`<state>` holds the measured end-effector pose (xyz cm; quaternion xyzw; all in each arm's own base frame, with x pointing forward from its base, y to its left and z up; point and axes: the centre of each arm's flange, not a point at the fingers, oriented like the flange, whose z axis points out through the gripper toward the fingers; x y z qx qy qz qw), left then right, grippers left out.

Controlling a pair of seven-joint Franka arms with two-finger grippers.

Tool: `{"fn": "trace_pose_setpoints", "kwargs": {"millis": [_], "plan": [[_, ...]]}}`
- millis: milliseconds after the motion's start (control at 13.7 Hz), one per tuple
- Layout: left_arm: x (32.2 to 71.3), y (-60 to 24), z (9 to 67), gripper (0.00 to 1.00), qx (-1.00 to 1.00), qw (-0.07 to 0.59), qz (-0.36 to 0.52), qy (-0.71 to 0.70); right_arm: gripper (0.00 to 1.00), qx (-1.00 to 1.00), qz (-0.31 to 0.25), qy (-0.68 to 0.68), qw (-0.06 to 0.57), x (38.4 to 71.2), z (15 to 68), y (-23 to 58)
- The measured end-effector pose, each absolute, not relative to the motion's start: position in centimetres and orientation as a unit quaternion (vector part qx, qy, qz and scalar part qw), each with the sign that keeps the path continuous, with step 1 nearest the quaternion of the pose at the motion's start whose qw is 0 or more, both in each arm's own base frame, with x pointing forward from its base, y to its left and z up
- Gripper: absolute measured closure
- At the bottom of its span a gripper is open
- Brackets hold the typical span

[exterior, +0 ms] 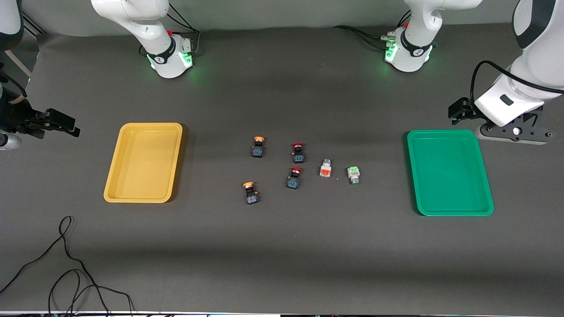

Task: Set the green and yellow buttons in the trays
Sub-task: 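Raise both grippers from rest toward the buttons between the trays, then grasp the yellow-cap button with the right gripper while the left gripper grasps the green button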

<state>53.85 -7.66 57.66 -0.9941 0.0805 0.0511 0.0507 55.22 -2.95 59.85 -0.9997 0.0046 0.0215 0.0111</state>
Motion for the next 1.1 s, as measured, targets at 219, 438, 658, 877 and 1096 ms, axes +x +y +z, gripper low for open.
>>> {"fn": "trace_pose_setpoints", "kwargs": {"millis": [219,438,658,877,1096], "plan": [[53.9,-7.6,57.7,0.0,-0.994,0.051,0.051,0.08,0.0,-1.0,0.028,0.002,0.011,55.1,59.7,-2.7],[53.9,-7.6,57.7,0.0,-0.994,0.051,0.05,0.08,0.0,-0.999,0.038,-0.013,0.013,55.0,59.1,-1.0],[53.9,-7.6,57.8,0.0,-0.994,0.051,0.05,0.08,0.0,-0.998,0.055,-0.027,0.014,54.4,57.4,6.1],[53.9,-7.5,57.7,0.0,-0.994,0.051,0.05,0.079,0.0,-0.999,0.044,-0.012,0.01,52.5,55.0,17.3],[54.0,-7.6,57.7,0.0,-0.994,0.047,0.05,0.079,0.0,-0.999,0.031,0.008,0.01,48.4,51.5,28.8]]}}
